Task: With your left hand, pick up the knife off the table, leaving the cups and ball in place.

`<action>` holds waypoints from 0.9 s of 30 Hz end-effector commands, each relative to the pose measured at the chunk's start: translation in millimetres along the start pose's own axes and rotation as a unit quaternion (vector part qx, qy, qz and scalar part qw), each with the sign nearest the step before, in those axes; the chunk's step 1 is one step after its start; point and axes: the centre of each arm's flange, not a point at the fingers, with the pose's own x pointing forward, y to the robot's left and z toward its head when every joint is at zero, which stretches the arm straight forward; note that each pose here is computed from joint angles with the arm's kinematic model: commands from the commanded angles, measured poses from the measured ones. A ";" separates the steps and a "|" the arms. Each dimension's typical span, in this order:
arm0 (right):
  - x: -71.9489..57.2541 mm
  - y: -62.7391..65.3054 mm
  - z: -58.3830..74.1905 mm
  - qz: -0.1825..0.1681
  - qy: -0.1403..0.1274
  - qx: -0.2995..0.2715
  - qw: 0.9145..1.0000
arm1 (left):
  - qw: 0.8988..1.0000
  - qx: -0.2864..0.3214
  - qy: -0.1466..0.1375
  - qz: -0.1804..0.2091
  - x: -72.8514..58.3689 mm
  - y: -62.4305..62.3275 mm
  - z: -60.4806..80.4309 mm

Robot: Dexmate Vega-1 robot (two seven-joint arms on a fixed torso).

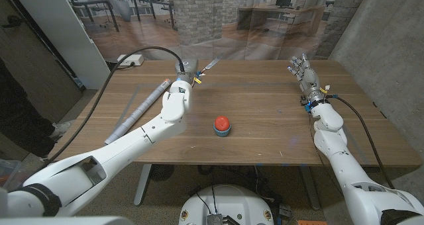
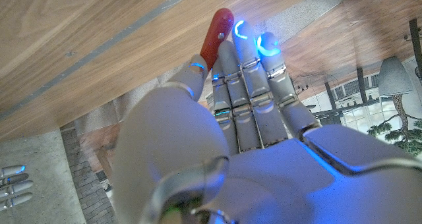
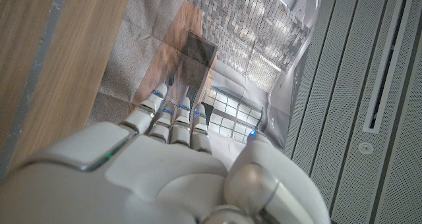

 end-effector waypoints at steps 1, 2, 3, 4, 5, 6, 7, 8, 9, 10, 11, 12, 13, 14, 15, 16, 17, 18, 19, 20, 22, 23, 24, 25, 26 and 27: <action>-8.3 12.4 5.1 -0.010 0.001 -0.009 1.000 | 0.999 -0.019 -0.015 0.031 -0.5 8.3 -10.1; -9.2 13.7 5.7 -0.011 0.001 -0.012 1.000 | 0.999 -0.021 -0.016 0.032 -0.3 8.7 -11.1; -9.9 15.0 6.3 -0.013 0.001 -0.013 1.000 | 0.999 -0.024 -0.018 0.035 -0.3 9.0 -12.4; -10.7 16.2 6.8 -0.014 0.001 -0.014 1.000 | 0.999 -0.024 -0.020 0.037 -0.1 9.6 -13.6; -11.4 17.4 7.2 -0.015 0.001 -0.015 1.000 | 0.999 -0.026 -0.021 0.039 0.1 9.9 -14.8; -12.0 18.6 7.7 -0.016 0.002 -0.016 1.000 | 0.998 -0.030 -0.022 0.042 0.2 10.3 -16.4; -12.5 19.8 8.2 -0.017 0.001 -0.017 1.000 | 0.998 -0.031 -0.023 0.044 0.6 10.9 -17.7; -12.9 21.1 8.8 -0.018 0.001 -0.019 1.000 | 0.998 -0.034 -0.024 0.048 0.8 11.3 -19.3; -13.1 22.3 9.7 -0.018 0.001 -0.020 1.000 | 0.998 -0.038 -0.025 0.051 1.2 11.7 -20.9; -13.2 23.6 10.5 -0.019 0.000 -0.022 1.000 | 0.997 -0.040 -0.024 0.056 1.1 12.1 -22.2; -13.2 24.7 11.3 -0.020 0.000 -0.024 1.000 | 0.997 -0.042 -0.024 0.063 1.1 12.5 -23.6; -13.2 25.6 12.0 -0.020 0.000 -0.026 0.999 | 0.997 -0.044 -0.024 0.066 1.6 12.9 -24.8; -13.2 26.5 12.7 -0.021 0.000 -0.028 0.999 | 0.996 -0.048 -0.025 0.069 2.4 13.3 -26.2; -13.0 27.3 13.4 -0.022 0.000 -0.030 0.999 | 0.996 -0.050 -0.026 0.073 3.1 13.6 -27.5; -12.8 28.2 13.9 -0.023 0.000 -0.032 0.999 | 0.995 -0.052 -0.028 0.076 4.0 14.0 -28.5; -12.6 28.9 14.5 -0.024 0.000 -0.034 0.999 | 0.995 -0.056 -0.029 0.080 4.6 14.5 -29.6; -12.5 29.5 15.0 -0.024 0.000 -0.036 0.999 | 0.994 -0.058 -0.031 0.083 5.5 15.1 -30.4; -12.3 30.0 15.3 -0.025 0.001 -0.038 0.999 | 0.994 -0.060 -0.033 0.085 6.3 15.8 -31.0; -12.3 30.4 15.6 -0.026 0.001 -0.039 0.999 | 0.993 -0.064 -0.035 0.090 7.3 16.1 -31.7; -12.4 30.9 15.9 -0.027 0.001 -0.040 0.999 | 0.993 -0.067 -0.037 0.091 8.5 17.0 -32.3; -12.5 31.9 16.6 -0.029 0.002 -0.044 0.999 | 0.992 -0.072 -0.039 0.097 10.5 18.3 -33.3; -12.6 32.3 16.8 -0.030 0.002 -0.045 0.999 | 0.992 -0.074 -0.040 0.097 11.7 19.1 -33.6; -12.6 32.8 17.0 -0.031 0.002 -0.046 0.998 | 0.991 -0.077 -0.042 0.100 12.6 19.6 -34.0; -12.8 33.5 17.1 -0.032 0.003 -0.047 0.998 | 0.990 -0.080 -0.044 0.104 13.3 19.9 -34.5; -13.0 34.3 17.2 -0.034 0.003 -0.048 0.998 | 0.990 -0.081 -0.046 0.106 14.0 20.6 -34.9; -13.1 35.0 17.2 -0.034 0.004 -0.049 0.998 | 0.989 -0.084 -0.048 0.110 14.6 21.0 -35.6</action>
